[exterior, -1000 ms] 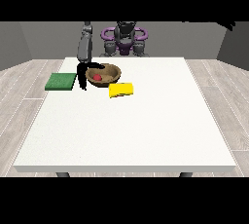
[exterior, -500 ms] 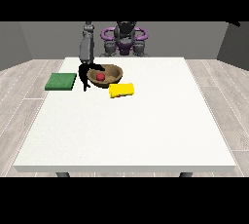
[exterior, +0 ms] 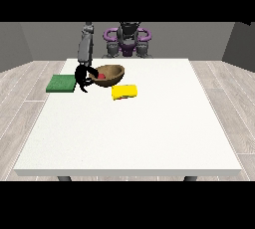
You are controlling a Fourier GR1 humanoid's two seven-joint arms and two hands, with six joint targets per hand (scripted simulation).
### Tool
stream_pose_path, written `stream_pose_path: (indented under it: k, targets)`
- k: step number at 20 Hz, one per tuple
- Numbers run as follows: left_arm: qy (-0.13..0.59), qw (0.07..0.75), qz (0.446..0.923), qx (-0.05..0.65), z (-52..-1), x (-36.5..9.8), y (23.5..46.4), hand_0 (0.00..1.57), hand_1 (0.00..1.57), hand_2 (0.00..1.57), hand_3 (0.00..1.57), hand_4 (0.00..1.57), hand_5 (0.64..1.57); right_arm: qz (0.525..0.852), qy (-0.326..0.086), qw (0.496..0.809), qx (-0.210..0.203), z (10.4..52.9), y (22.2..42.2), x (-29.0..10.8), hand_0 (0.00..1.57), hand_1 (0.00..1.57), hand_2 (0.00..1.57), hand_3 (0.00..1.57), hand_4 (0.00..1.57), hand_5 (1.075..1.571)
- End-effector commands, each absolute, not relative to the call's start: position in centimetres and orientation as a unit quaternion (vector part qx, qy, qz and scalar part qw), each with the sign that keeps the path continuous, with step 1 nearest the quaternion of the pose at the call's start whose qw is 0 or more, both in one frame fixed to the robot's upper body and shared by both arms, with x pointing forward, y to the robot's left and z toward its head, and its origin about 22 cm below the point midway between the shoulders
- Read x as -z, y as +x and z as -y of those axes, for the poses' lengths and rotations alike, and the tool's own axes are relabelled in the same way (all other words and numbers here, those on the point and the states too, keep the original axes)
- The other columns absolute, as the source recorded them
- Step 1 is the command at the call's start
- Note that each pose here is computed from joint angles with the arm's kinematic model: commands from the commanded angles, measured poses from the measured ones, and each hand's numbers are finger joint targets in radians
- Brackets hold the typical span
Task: Pick the cup and pour the ball into the bowl, then pick the bowl and place it on the pad
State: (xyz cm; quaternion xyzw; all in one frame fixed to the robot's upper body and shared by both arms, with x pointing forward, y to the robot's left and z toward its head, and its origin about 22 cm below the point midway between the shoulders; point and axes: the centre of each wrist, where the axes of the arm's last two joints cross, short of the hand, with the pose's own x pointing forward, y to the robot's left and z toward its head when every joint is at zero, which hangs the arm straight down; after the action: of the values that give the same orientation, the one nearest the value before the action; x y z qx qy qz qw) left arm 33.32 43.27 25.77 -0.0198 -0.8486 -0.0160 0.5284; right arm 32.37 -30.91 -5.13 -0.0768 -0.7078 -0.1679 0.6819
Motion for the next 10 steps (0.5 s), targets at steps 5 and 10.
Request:
stream_pose_path:
  k: [5, 10]
  targets:
    - [0.008, 0.579, 0.815, -0.022, -48.1, -22.6, 32.3, 0.00, 0.00, 0.00, 0.00, 0.73, 1.569, 0.604, -0.092, 0.783, 0.119, 29.5, 35.5, 1.3, 1.57, 1.57, 1.57, 1.57, 1.04, 1.535]
    - [0.034, 0.609, 0.790, -0.066, -50.7, -20.0, 31.0, 0.00, 0.00, 0.00, 0.00, 0.72, 1.568, 0.597, -0.088, 0.793, 0.088, 30.2, 36.9, -2.4, 1.57, 1.57, 1.57, 1.57, 1.03, 1.541]
